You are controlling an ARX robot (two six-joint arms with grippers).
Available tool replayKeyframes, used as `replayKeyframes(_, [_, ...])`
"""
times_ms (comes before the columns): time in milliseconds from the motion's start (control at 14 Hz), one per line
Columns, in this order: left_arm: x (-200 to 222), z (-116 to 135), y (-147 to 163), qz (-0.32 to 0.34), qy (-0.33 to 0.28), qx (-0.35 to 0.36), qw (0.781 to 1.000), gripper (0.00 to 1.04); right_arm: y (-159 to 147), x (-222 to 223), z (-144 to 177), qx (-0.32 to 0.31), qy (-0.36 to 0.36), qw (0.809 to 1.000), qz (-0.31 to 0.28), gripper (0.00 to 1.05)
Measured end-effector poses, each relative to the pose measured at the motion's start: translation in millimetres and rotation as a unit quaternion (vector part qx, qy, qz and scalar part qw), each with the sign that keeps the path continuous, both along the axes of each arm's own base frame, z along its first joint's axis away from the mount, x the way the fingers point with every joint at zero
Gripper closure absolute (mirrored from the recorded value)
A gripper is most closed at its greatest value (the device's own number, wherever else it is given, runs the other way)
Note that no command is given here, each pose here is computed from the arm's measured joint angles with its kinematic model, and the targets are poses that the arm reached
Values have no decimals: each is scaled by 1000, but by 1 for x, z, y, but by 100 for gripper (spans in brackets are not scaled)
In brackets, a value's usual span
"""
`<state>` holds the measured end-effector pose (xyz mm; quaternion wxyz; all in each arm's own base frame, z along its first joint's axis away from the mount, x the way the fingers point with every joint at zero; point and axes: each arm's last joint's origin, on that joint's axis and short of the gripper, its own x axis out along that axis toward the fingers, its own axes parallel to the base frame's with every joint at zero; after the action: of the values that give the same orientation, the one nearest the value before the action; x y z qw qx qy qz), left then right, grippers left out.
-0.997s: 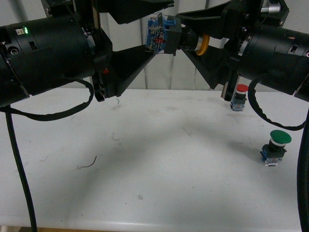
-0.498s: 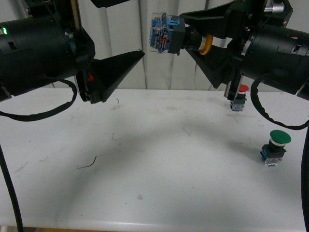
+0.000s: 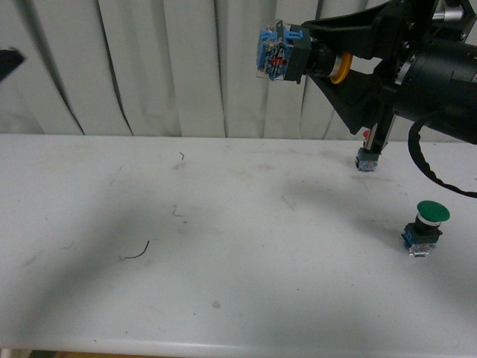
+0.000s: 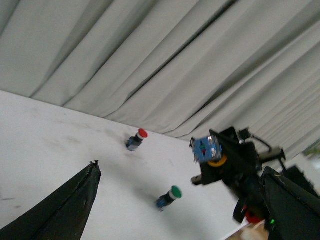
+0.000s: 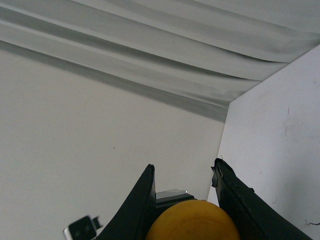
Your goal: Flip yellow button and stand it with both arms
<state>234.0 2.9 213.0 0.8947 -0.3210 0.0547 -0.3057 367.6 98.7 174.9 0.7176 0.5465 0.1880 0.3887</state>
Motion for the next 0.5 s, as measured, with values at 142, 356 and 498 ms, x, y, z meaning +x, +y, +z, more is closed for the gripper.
replayKeyframes(142, [-42,8,22,39,-81,121,988,7,0,0,1,0,-2,1000,0,71])
replayKeyframes(356, [-88,31,44,119,-206,273,932,7,0,0,2,0,-3,1000,0,71])
replayKeyframes(498, [-97,7,24,268,-62,302,913,42,-1,-1,2,-2,-6,1000,-4,71])
